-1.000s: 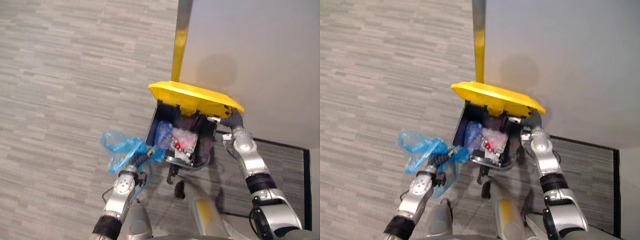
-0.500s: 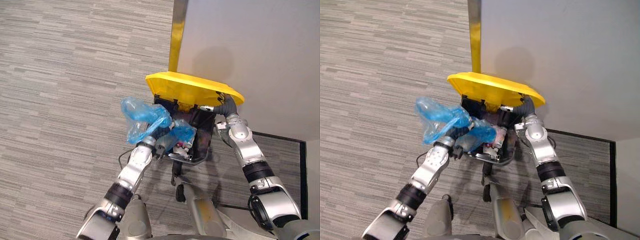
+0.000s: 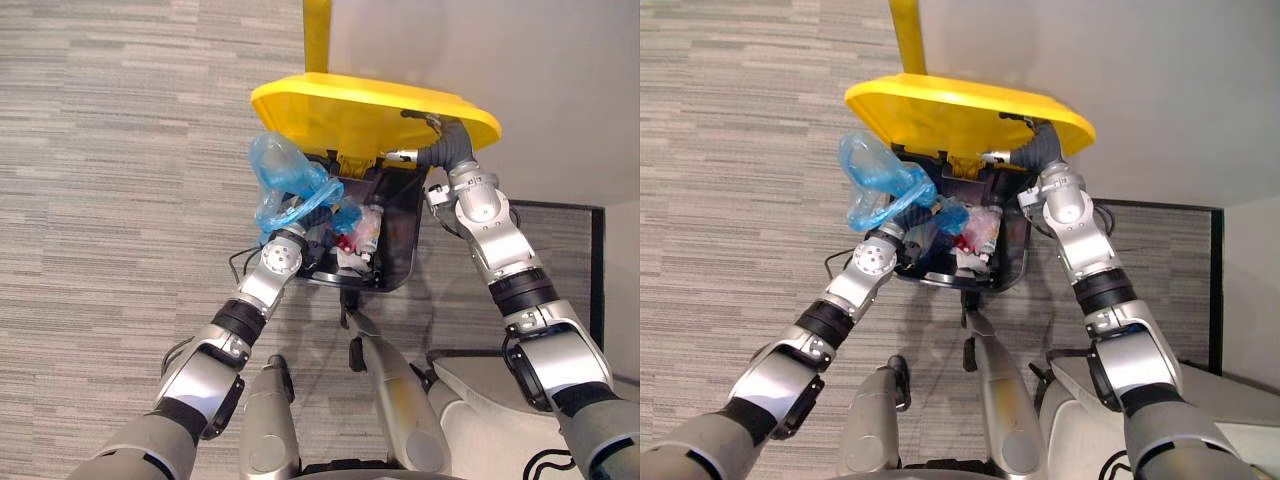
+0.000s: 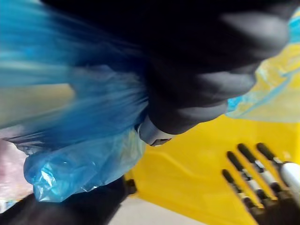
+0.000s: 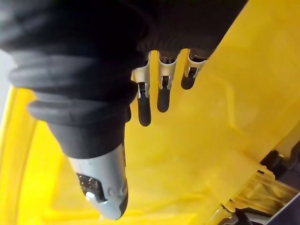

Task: Gather rubbish on tea table into small bin, then transfer packed bag to large trash can.

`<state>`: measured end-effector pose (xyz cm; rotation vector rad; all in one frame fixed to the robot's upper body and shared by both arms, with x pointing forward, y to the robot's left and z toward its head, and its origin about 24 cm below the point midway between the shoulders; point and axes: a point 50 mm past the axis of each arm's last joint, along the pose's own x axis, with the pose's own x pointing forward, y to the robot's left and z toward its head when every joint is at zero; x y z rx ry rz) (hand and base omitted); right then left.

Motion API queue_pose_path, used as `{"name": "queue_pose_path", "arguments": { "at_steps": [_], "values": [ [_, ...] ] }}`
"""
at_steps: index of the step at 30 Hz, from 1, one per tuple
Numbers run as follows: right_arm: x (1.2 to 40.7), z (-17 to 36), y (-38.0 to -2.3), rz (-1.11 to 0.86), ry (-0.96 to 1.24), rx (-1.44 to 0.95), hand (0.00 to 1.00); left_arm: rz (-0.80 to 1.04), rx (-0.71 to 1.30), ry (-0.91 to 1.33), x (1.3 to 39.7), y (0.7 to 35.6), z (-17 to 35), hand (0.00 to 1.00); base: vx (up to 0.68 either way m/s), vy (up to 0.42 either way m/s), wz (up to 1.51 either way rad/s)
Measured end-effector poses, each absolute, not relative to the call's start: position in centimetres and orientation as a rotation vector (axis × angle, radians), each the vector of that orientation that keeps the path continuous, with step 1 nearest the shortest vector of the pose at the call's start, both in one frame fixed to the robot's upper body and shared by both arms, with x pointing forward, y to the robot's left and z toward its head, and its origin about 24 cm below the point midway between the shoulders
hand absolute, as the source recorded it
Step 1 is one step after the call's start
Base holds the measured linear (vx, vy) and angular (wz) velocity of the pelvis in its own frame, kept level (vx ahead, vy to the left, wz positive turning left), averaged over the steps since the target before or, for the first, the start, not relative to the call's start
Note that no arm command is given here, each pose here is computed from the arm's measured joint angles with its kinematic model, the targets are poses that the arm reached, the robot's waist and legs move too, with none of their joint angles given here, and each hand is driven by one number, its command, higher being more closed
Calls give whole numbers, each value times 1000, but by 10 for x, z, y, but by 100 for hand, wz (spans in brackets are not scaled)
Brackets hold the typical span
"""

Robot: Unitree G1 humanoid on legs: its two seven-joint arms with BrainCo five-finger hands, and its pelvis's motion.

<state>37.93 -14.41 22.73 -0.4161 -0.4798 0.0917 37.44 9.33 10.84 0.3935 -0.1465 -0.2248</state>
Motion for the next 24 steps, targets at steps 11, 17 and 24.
{"name": "queue_pose_path", "arguments": {
  "at_steps": [11,17,24],
  "values": [
    [375,251,-122,155,-579,-422,0,-199,451,-38,380,95,90,0,23,28,-9],
    [367,239,-118,170,-581,-430,0,-210,481,-10,374,85,78,0,14,1,0],
    [365,209,-123,173,-500,-425,0,-187,466,60,365,95,57,0,15,4,10]
  ]
}}
